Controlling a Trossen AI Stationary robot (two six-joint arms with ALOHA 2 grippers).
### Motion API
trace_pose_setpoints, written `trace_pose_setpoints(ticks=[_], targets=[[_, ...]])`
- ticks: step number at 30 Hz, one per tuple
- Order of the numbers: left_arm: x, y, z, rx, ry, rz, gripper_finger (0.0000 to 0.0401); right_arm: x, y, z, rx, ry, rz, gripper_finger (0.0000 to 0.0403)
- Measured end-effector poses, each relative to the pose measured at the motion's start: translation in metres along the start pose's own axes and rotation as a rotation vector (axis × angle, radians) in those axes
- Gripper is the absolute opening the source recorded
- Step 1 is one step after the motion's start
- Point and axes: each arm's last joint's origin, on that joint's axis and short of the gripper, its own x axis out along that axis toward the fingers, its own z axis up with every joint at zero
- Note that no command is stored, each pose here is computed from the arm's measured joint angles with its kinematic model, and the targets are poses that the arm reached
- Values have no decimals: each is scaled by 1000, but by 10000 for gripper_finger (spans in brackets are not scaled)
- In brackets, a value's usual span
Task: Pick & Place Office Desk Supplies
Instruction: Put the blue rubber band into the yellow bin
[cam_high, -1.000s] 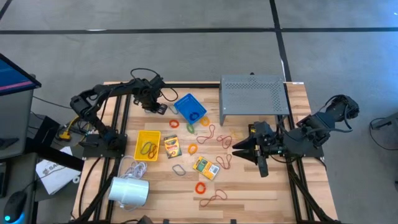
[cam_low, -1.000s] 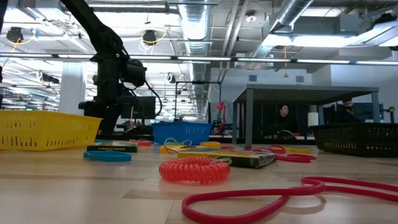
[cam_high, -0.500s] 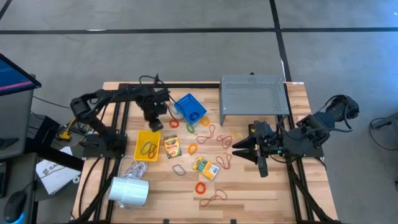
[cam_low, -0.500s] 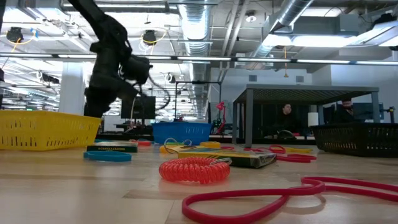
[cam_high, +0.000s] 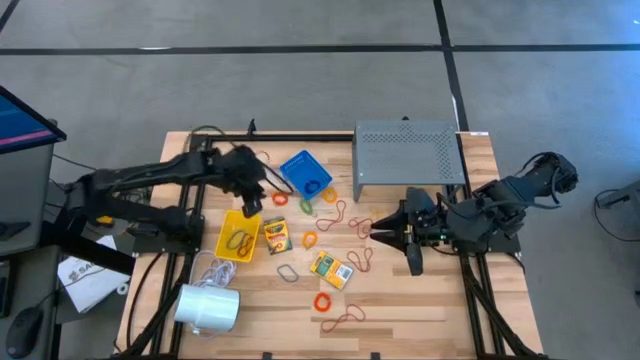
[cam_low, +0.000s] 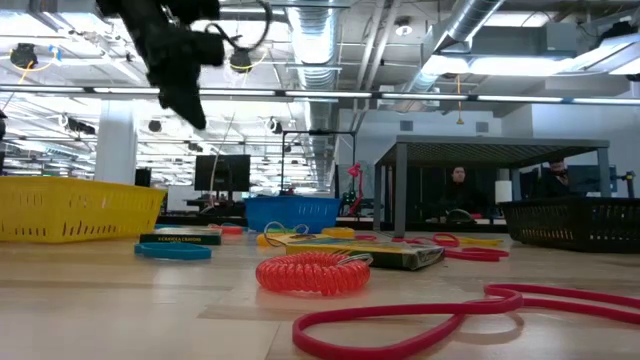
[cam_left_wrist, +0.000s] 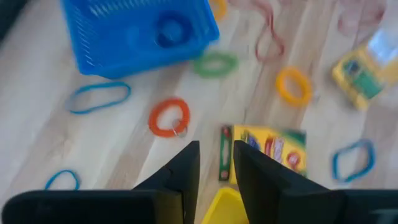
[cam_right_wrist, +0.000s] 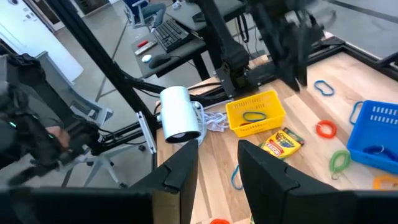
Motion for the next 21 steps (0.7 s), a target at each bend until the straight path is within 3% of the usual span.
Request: trace_pose_setpoints(ticks=[9, 21], targets=[[-37, -1, -9, -127, -135, -12, 82, 2, -3, 2, 11, 8, 6, 111], [-35, -1, -4, -132, -169, -17, 69, 1, -1, 1, 38, 11, 15, 111]])
